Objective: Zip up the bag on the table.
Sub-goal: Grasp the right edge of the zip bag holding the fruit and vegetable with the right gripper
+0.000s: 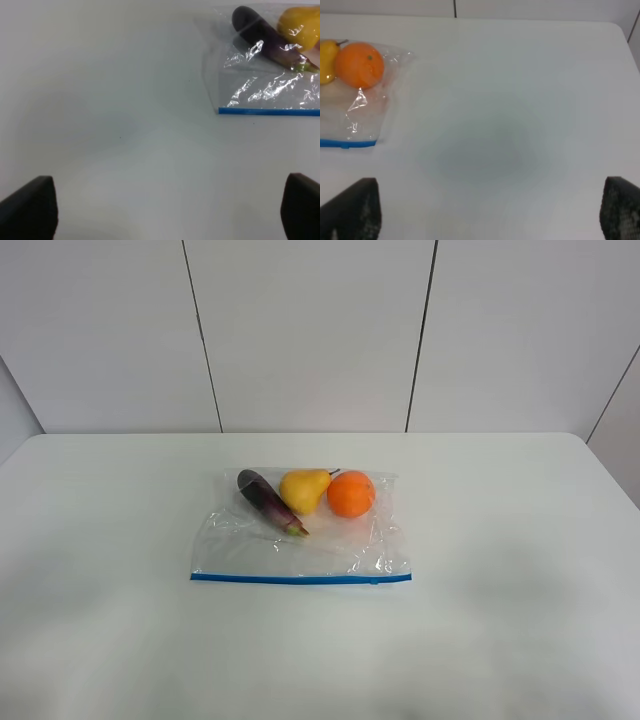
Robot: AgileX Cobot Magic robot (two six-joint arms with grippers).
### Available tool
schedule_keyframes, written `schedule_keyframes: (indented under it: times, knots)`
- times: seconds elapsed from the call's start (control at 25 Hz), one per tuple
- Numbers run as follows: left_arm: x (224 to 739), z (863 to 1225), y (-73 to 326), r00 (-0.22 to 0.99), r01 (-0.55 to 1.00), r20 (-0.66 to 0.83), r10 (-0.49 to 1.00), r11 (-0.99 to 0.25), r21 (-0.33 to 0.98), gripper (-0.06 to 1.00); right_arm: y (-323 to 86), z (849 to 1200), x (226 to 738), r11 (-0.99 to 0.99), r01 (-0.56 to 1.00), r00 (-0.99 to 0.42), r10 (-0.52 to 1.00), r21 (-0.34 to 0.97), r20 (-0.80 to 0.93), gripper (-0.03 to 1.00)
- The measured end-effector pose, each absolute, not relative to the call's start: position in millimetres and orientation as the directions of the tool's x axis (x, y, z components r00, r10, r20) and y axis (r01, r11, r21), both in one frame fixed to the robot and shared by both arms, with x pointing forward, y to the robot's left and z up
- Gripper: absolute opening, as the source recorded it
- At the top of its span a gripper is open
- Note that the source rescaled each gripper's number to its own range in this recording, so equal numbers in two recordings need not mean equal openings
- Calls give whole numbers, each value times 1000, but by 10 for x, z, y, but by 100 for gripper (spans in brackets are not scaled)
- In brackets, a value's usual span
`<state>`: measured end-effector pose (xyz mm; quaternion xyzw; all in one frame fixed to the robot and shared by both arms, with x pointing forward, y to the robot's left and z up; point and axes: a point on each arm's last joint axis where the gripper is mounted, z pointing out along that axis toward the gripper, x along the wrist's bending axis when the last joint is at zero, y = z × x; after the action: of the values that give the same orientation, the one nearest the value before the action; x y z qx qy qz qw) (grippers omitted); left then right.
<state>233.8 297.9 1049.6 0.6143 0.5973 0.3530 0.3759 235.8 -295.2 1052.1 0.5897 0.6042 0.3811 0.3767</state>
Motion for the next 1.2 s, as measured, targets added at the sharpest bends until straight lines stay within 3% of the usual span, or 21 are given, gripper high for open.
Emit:
schedule_keyframes:
  times: [0.4, 0.6, 0.76, 0.92, 1.2]
  knots:
    - [2338, 10496, 2979, 37, 468, -15, 999, -4, 883, 100, -2962, 10634, 2450, 18, 460, -15, 1000, 887, -13, 95]
    - [2338, 10496, 2979, 37, 468, -15, 999, -4, 883, 100, -2967, 10995, 2966, 10, 607, -20, 1000, 795, 3, 95]
    - [2338, 10496, 2979, 37, 468, -15, 999, -4, 883, 100, -2918, 11055, 3628, -46, 728, -28, 995, 684, 97, 95]
    - [2338, 10496, 2979, 37, 468, -15, 999, -4, 883, 100, -2841, 10845, 4322, -113, 836, -13, 974, 538, 226, 95]
    - [2338, 10496, 2979, 37, 468, -15, 999, -4, 883, 100, -2664, 10062, 5208, -128, 945, -19, 898, 301, 439, 95]
